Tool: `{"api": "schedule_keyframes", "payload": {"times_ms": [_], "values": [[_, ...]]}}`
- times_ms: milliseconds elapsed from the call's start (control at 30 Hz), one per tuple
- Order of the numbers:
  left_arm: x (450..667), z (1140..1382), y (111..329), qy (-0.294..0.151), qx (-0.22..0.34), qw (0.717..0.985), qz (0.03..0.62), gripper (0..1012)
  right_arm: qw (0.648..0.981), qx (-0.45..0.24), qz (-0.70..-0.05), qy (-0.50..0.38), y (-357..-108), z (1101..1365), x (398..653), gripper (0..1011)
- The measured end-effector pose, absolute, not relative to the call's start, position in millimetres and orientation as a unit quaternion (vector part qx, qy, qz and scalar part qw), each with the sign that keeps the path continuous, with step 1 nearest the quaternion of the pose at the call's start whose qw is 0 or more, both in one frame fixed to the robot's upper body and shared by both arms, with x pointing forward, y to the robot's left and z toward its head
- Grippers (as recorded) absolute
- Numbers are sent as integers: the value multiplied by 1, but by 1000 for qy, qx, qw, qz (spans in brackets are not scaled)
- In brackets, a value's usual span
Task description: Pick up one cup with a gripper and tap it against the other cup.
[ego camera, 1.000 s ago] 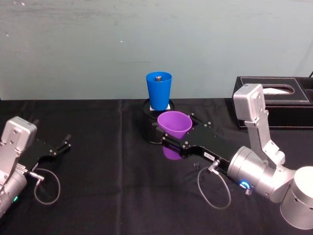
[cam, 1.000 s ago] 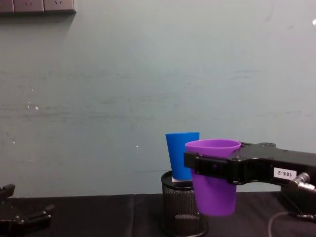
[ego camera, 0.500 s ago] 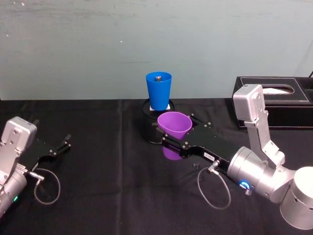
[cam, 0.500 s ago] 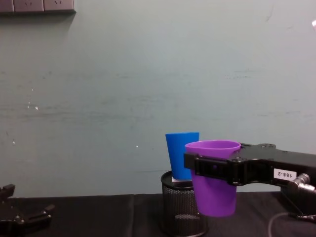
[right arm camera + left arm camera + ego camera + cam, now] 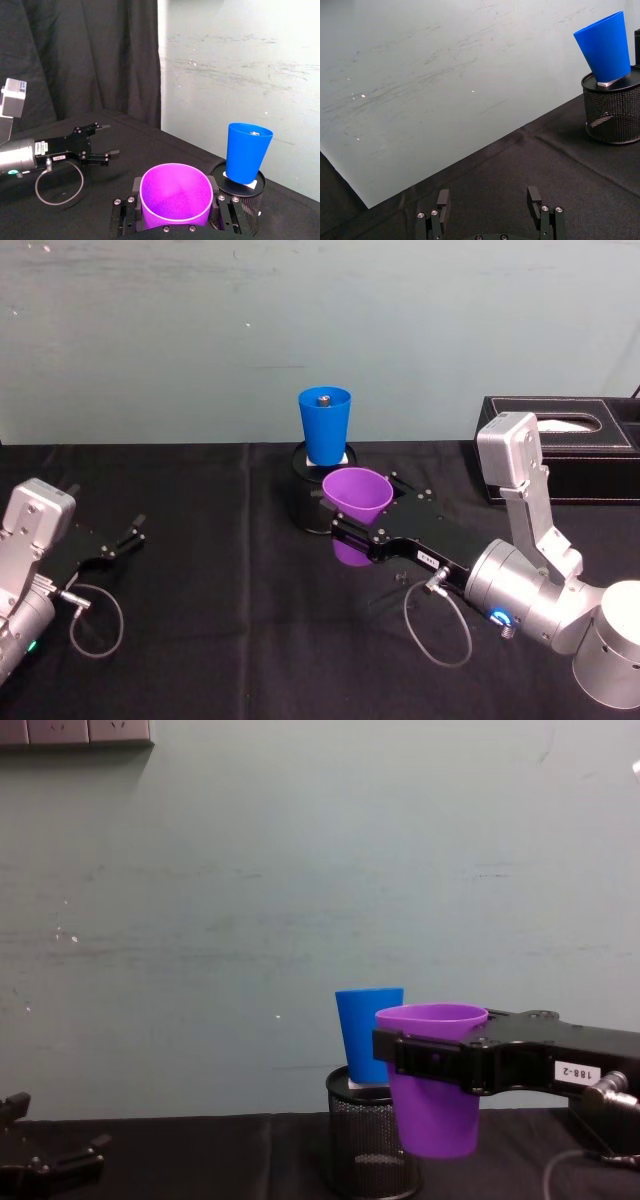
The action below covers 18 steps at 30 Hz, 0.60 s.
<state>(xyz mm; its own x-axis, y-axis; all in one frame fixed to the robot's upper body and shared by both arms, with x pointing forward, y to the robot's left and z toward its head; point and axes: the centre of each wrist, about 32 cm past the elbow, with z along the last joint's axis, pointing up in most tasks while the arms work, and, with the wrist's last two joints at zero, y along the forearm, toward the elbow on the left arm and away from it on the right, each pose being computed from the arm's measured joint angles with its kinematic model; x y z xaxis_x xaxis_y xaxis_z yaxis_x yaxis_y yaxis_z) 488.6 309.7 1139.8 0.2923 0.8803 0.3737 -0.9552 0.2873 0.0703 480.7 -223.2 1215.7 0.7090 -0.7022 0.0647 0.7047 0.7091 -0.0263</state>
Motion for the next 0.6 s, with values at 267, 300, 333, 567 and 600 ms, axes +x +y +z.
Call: {"api": "schedule_keyframes", "payload": {"times_ms": [267,300,333,567,600], "values": [[489,1140,310,-132,141,791,580,1000,924,-25,-381,-25,-223,1216,481,734],[489,1140,310,-132,141,791,580,1000,924,-25,-381,-25,-223,1216,481,735],[489,1140,310,-132,141,791,580,1000,924,-25,-381,-25,-223,1216,481,734],[489,1140,310,-132,141,791,580,1000,924,-25,-381,-25,-223,1216,481,735],[489,1140,310,-132,141,791,580,1000,924,-25,-381,-25,-223,1216,481,735]]}}
